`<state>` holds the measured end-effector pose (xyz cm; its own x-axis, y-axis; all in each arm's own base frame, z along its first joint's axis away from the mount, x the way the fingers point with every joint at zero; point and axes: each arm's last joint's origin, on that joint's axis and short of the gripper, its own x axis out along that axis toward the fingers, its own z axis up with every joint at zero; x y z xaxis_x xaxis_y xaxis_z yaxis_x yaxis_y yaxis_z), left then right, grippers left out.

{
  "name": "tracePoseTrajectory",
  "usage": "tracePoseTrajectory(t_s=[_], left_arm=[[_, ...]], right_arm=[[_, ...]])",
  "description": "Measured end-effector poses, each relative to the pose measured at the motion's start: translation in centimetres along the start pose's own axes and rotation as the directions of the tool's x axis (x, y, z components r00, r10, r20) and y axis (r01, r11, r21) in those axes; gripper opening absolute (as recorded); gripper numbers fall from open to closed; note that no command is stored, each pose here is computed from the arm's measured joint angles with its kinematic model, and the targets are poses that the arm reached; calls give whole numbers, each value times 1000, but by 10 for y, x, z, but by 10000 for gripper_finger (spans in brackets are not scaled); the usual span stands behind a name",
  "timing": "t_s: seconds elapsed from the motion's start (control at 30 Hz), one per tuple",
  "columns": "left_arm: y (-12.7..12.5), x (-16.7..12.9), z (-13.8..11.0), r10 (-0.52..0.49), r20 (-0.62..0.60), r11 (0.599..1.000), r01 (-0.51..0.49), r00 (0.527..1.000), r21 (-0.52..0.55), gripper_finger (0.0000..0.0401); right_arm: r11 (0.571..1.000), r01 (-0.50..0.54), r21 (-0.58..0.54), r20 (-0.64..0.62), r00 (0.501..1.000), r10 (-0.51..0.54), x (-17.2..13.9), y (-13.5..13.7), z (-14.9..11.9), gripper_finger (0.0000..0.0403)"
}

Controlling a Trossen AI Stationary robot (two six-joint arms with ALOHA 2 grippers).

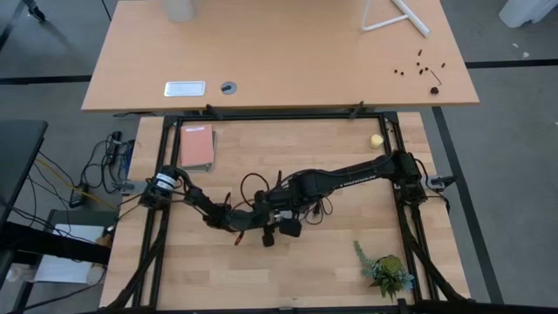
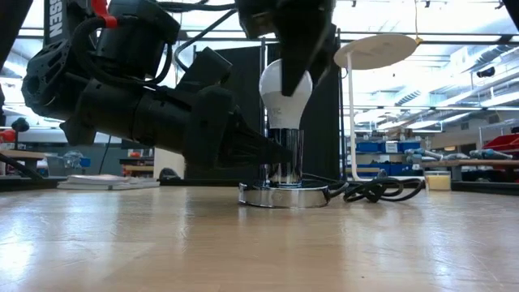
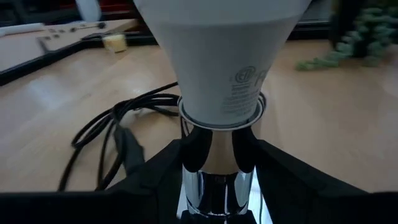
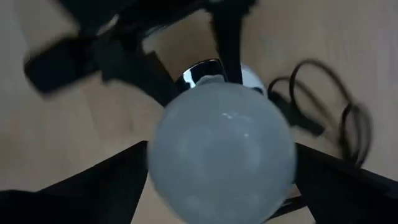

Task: Screw lightbulb
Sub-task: Remove the lightbulb from the silver lamp

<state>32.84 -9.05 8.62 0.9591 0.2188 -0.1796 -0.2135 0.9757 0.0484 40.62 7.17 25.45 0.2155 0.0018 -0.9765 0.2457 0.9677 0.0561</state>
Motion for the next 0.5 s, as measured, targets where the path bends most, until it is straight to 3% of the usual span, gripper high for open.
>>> tracePoseTrajectory(t_s=[0.1, 0.23, 0.5], left_arm=[[2, 0, 0, 46, 2, 999, -46, 999, -5, 188], [3, 0, 0, 96, 4, 995, -96, 995, -26, 188], [5, 0, 0, 151, 11, 986, -150, 988, -68, 188]], right_arm=[[984, 16, 180, 16, 1000, -19, 0, 0, 1, 383], [939, 85, 333, 82, 989, -119, -1, 3, 1, 379], [859, 136, 494, 203, 942, -266, -3, 15, -1, 374]])
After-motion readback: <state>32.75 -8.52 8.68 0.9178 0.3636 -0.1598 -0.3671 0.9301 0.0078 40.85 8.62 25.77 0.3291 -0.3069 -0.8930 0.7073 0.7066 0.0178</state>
